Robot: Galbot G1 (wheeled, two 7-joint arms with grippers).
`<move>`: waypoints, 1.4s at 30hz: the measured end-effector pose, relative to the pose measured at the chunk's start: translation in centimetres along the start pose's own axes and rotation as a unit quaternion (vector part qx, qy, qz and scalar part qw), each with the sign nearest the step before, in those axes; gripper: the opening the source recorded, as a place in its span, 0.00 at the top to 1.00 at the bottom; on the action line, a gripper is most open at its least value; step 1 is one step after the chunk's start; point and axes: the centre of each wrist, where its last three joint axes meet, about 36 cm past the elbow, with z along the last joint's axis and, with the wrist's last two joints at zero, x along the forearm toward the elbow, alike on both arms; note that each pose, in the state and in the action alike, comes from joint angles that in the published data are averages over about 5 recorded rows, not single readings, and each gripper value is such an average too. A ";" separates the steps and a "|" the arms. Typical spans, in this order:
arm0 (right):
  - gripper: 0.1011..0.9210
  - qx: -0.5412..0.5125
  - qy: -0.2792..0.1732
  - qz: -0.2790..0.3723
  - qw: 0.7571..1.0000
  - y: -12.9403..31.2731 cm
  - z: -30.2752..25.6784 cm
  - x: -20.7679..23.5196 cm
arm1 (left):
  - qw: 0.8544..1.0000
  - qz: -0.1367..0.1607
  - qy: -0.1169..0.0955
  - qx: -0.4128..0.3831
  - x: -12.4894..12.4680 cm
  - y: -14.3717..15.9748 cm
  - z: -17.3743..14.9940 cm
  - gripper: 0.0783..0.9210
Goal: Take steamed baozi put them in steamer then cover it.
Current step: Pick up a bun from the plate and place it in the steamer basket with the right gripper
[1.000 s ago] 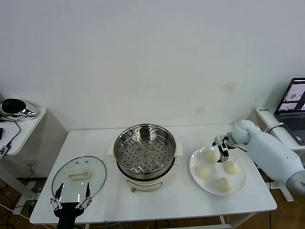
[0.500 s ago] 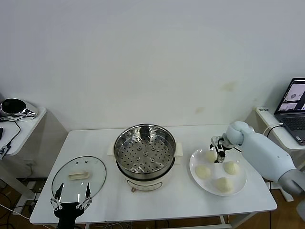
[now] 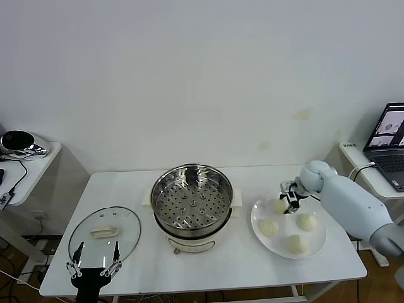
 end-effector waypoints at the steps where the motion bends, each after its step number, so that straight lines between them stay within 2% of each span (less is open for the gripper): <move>1: 0.40 0.002 -0.003 0.005 1.000 -0.3 -0.1 0.9 | 1.000 0.001 0.000 0.001 0.0 0.0 0.0 0.12; 13: 0.40 0.073 -0.078 0.082 0.991 -5.6 -5.7 13.9 | 1.000 0.008 -0.001 0.011 -0.2 0.1 -0.2 0.12; 20: 0.39 0.156 -0.123 0.106 0.974 -8.4 -12.1 18.4 | 1.000 0.006 -0.006 0.015 -0.4 0.3 -0.4 0.12; 24: 0.39 0.223 -0.141 0.104 0.959 -9.5 -16.9 18.7 | 1.000 0.004 -0.010 0.017 -0.7 0.3 -0.5 0.12; 30: 0.39 0.329 -0.154 0.089 0.927 -10.4 -23.8 16.8 | 1.000 0.000 -0.015 0.020 -0.8 0.5 -0.9 0.12; 36: 0.39 0.425 -0.142 0.067 0.891 -10.6 -28.5 13.7 | 1.000 -0.006 -0.017 0.021 -0.8 0.8 -1.0 0.12; 42: 0.39 0.492 -0.123 0.052 0.860 -10.5 -30.6 10.8 | 1.000 -0.009 -0.015 0.024 -0.7 0.7 -1.0 0.12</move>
